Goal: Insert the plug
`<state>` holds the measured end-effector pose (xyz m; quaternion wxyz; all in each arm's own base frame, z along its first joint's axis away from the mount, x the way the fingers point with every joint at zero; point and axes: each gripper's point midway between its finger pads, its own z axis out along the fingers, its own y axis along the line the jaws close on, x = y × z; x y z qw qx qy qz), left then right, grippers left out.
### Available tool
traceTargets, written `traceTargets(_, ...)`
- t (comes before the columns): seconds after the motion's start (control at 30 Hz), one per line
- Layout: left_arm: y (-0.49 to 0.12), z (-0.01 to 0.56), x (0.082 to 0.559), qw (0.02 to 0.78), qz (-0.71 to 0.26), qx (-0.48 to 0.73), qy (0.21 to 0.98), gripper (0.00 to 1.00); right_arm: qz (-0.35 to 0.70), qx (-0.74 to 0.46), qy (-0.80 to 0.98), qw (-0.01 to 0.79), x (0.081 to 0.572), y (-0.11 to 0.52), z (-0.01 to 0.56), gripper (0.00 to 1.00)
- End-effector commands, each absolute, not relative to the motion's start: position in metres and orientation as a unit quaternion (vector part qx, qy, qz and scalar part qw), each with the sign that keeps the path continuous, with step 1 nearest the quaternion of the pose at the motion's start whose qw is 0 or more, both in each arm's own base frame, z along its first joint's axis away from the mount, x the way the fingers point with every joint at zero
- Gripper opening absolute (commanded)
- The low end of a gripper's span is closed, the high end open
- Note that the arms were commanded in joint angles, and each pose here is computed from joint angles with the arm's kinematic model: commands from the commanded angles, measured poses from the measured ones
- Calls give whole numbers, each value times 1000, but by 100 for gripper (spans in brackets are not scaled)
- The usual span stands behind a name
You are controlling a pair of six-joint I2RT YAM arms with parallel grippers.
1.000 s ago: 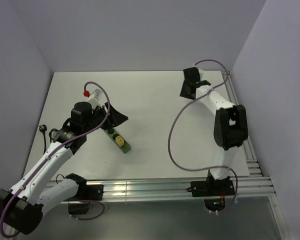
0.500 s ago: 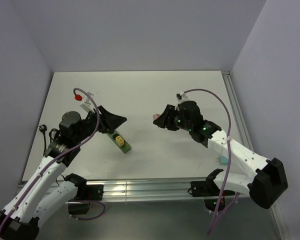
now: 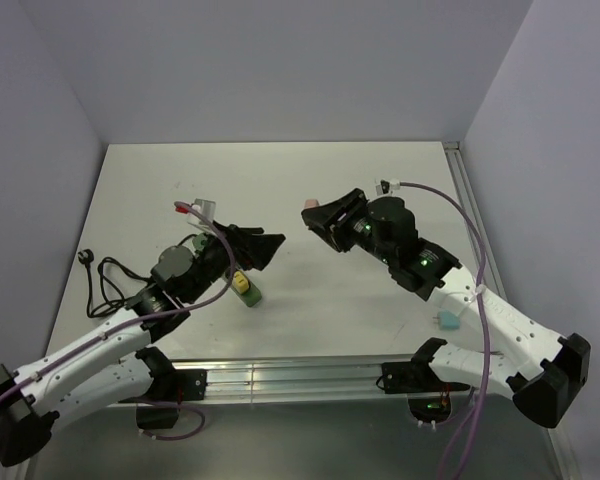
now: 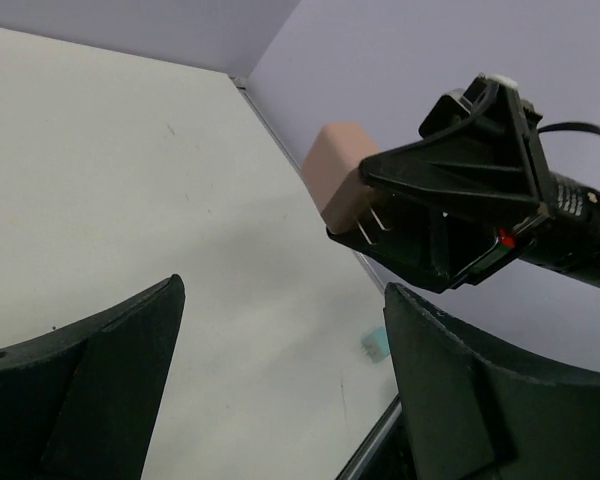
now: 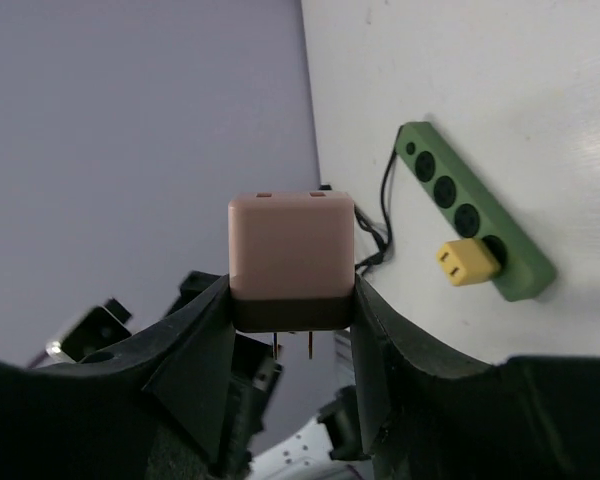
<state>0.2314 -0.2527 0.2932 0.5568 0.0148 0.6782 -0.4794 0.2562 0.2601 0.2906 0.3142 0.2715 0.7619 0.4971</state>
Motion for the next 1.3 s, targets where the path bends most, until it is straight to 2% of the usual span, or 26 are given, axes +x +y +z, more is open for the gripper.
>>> traceTargets(0.0,-257,342,241,639,-477,9,604,86,515,323,728,315,266,267,316,0)
traceTargets(0.27,-274,351,245,657,-467,2,592,87,502,326,735,319,258,280,317,0)
traceTargets(0.53,-296,341,243,636,-480,18,604,82,499,329,733,323,252,283,320,0)
traceTargets(1.17,-312,328,252,623,-469,10,626,79,520,314,731,312,242,301,334,0)
traceTargets(1.27,-311,326,253,623,-465,7,629,71,522,304,734,309,239,304,335,0)
